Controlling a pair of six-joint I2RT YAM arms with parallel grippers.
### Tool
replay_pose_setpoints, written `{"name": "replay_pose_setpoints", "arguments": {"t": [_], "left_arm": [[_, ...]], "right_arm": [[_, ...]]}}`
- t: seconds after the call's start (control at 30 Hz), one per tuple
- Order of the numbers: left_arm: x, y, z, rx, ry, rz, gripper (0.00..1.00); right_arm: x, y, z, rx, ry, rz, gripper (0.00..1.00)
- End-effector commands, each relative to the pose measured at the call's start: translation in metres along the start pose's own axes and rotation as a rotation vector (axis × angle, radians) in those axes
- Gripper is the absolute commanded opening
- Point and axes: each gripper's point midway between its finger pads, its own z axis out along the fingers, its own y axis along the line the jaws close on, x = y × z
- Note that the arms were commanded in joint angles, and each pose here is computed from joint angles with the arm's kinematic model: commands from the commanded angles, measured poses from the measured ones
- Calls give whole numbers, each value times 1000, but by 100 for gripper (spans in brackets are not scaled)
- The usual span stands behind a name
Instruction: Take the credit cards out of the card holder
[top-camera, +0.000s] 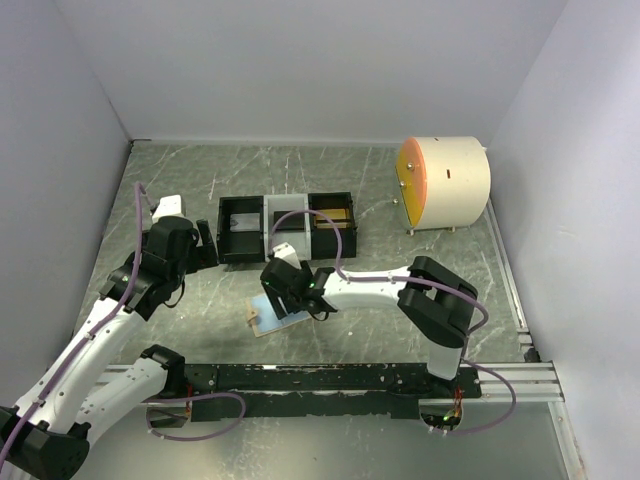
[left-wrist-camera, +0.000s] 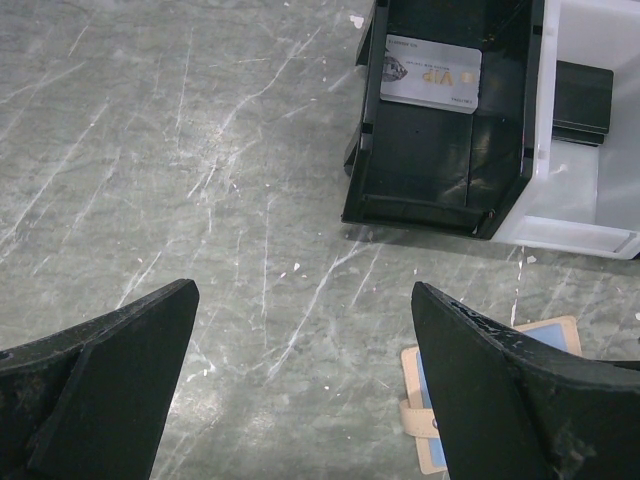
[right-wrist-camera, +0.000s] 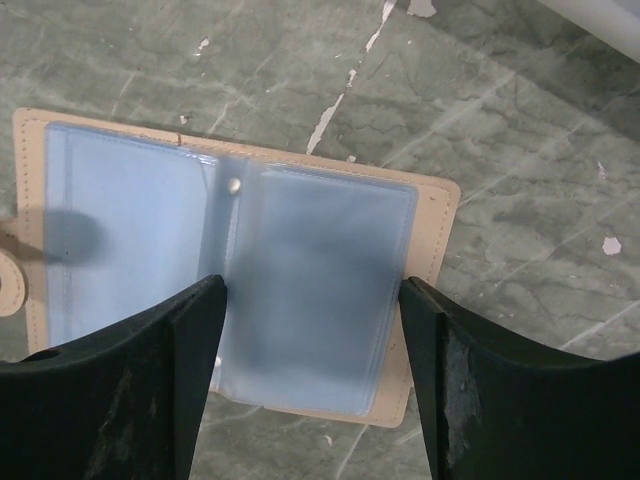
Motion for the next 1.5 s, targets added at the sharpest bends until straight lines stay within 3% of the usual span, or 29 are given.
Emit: {"name": "replay_pose_setpoints", "arguments": {"t": [0.0,0.23,0.37,0.63,0.8,1.03,1.3,1.47], "left_arm": [[-4,2,-1,-7,-15,-2,100],[-3,1,-1,-3,-13,2,100],[-3,2,0,-6,-12,0,100],[-4,2,0,-7,-13,0,99],[-6,4,-3,-19,-23,-10,99],[-11,9,-8,-31,-57,-33,100],[-11,9,-7,-30,-56,-31,100],[-9,8,-6,-30,-44,-25,99]], "right_arm": [[37,-23,17,162,85,-18,67],[42,-26,16,272,76,-69,42],[36,-23,14,274,59,-71,40],[-8,0,-15,159,-32,-53,61],[-23,19,-27,76,-51,-36,66],[-23,39,-27,46,-60,-28,69],[-50,1,-52,241,-161,-18,74],[-63,3,-65,213,-177,-13,75]]}}
